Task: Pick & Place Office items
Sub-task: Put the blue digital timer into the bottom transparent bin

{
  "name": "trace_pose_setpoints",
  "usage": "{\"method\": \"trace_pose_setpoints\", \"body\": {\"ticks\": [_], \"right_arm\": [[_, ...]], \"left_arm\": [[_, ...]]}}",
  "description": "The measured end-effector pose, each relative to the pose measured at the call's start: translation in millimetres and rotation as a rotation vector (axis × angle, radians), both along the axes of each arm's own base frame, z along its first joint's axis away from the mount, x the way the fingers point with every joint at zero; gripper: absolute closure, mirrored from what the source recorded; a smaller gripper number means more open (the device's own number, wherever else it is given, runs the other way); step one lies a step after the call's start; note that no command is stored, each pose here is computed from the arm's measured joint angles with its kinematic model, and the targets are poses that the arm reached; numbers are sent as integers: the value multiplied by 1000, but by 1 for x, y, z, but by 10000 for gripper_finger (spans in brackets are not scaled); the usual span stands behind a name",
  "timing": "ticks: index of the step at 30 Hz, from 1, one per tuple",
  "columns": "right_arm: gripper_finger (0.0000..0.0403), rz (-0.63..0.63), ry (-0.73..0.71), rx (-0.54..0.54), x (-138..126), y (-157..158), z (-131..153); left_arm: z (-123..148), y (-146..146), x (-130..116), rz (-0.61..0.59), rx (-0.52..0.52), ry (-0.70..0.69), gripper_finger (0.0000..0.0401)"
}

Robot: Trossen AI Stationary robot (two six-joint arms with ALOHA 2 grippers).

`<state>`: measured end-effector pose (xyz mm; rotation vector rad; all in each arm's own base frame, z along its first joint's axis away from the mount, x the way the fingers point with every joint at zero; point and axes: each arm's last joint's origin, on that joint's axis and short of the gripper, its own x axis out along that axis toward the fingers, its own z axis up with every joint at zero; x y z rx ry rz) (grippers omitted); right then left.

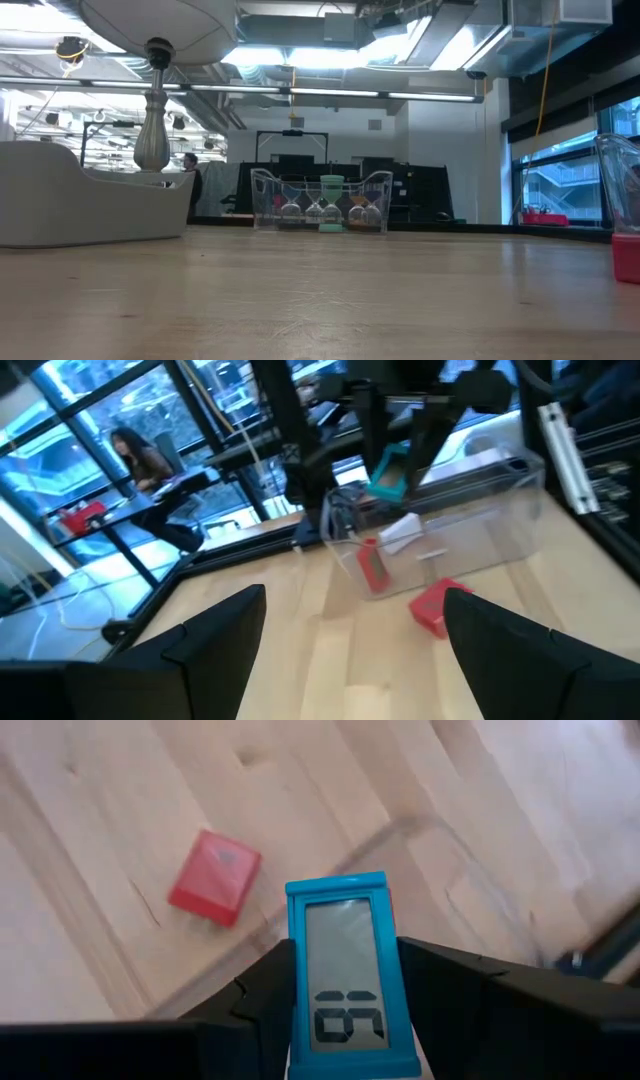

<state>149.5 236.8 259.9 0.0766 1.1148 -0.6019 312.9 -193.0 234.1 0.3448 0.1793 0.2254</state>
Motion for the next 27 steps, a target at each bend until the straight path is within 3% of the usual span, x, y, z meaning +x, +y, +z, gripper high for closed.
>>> {"method": "trace_pose_setpoints", "body": {"ticks": [9, 18, 27], "right_arm": [[249, -186, 4, -14, -36, -6, -45], [248, -267, -3, 138, -41, -14, -95], [248, -273, -5, 232, -40, -9, -103]], "left_arm": [[-7, 7, 2, 32, -43, 46, 98], [-6, 2, 0, 18, -60, 35, 98], [-6, 2, -1, 18, -66, 33, 98]]}}
